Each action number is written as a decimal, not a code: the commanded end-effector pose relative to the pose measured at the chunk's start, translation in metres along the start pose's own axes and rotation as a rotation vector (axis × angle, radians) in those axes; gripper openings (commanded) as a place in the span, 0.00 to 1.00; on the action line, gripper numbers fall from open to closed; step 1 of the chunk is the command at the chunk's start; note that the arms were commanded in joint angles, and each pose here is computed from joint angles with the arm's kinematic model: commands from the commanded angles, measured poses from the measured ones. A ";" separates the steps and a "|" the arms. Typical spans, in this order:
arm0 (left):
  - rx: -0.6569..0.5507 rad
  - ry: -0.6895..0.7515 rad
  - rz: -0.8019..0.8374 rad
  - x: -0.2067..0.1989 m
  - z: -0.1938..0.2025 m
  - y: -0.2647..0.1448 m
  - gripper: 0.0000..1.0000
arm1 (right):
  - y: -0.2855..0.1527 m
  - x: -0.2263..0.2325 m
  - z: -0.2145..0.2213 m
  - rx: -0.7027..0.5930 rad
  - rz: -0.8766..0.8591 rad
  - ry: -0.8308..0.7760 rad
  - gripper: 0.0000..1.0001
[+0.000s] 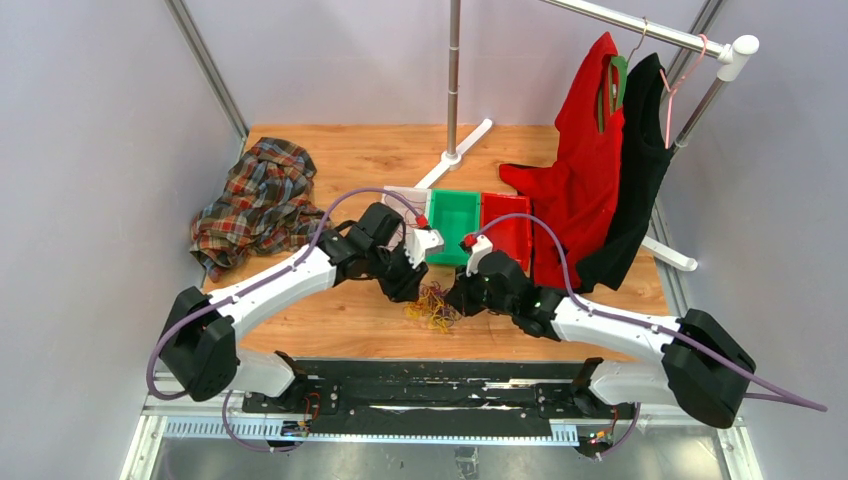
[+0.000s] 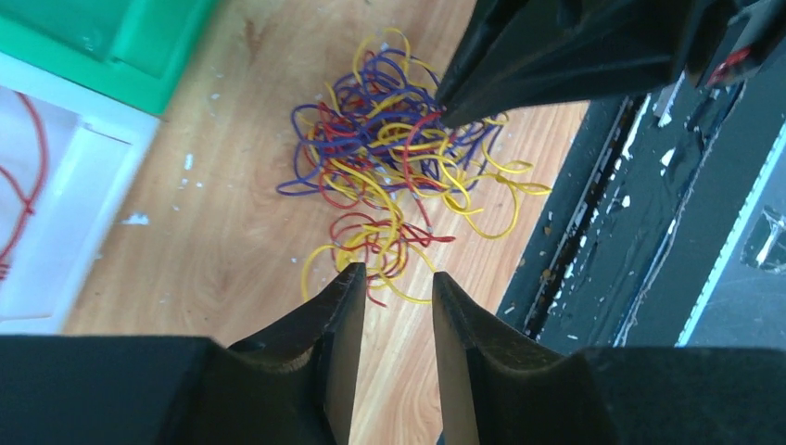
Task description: Untangle the cables
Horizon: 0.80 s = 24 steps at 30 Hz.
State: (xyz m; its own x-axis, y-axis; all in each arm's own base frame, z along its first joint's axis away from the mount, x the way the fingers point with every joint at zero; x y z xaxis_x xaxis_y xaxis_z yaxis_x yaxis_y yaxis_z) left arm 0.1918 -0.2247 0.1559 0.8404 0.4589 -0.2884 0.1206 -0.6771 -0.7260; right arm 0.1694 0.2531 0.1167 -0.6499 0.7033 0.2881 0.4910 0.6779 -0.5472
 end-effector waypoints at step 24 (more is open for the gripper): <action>-0.026 0.116 -0.099 0.010 -0.003 0.016 0.01 | -0.005 -0.022 0.034 0.060 0.072 0.000 0.01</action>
State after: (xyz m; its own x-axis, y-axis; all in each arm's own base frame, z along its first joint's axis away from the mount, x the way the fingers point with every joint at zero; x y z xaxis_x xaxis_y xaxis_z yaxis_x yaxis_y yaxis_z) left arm 0.2012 -0.2258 0.1170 0.8702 0.4701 -0.1472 0.1914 -0.5979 -0.7784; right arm 0.1629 0.2393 0.0986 -0.6356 0.7238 0.2686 0.4830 0.6443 -0.5930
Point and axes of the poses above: each gripper's point midway between its finger pads, its own y axis out along the fingers, its own x axis along the line the jaws close on, z = x × y, the point moved 5 cm from there along -y, back along the fingers, and after that the axes turned 7 degrees about -y, right-handed, at the moved point
